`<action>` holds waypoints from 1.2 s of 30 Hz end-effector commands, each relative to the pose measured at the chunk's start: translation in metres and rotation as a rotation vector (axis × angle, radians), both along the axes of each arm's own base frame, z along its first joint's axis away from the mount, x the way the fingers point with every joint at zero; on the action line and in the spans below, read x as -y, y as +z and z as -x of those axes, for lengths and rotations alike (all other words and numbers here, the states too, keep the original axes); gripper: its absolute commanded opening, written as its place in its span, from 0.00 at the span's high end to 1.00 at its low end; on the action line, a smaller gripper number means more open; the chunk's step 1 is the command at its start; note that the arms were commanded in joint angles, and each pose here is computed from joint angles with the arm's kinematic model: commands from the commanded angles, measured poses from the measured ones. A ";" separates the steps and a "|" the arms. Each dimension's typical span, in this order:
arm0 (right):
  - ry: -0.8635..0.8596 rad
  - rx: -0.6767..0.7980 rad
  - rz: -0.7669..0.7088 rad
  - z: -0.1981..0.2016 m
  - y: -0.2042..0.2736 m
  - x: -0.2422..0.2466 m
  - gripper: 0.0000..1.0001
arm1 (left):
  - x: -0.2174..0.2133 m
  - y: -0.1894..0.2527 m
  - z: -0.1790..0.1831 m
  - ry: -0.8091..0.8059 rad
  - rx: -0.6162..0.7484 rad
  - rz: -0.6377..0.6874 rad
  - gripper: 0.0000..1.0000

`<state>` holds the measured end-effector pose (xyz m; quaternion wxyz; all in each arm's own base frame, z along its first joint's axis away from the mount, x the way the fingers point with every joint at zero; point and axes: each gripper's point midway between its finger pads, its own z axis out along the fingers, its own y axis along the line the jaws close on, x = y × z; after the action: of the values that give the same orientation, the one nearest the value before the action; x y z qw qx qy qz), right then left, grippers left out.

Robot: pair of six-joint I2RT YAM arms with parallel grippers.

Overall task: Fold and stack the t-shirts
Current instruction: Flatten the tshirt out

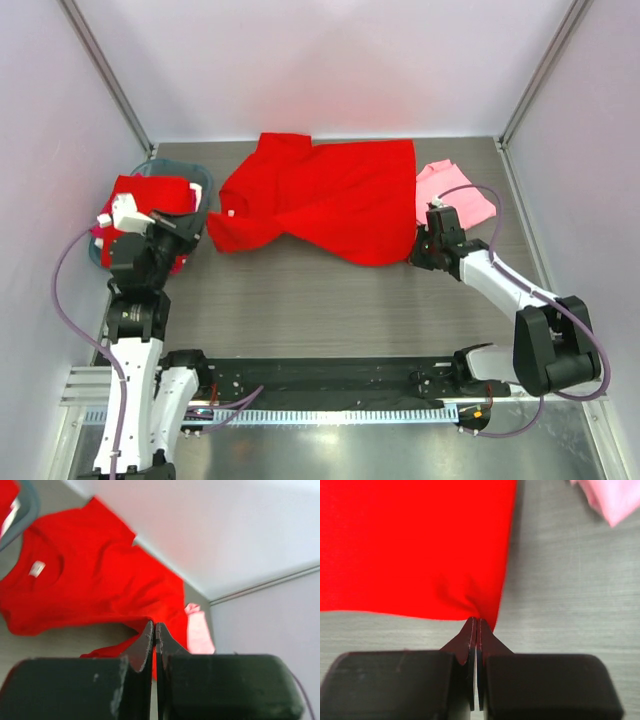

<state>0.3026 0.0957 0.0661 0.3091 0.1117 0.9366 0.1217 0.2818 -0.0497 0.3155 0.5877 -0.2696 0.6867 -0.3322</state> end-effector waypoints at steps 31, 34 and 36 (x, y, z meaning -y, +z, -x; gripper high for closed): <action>-0.194 0.020 0.109 -0.088 0.010 0.021 0.99 | 0.006 -0.085 0.007 -0.034 -0.286 0.018 1.00; -0.201 0.011 0.100 -0.117 0.004 0.017 0.99 | 0.011 -0.082 -0.004 -0.050 -0.289 0.017 1.00; -0.207 -0.026 0.099 -0.128 -0.014 0.017 0.99 | 0.017 -0.087 -0.012 -0.071 -0.311 0.018 1.00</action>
<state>0.3990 0.0798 0.0468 0.2900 0.1766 0.9399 0.0358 0.2734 -0.0552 0.1909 0.4220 -0.3321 0.7973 -0.2756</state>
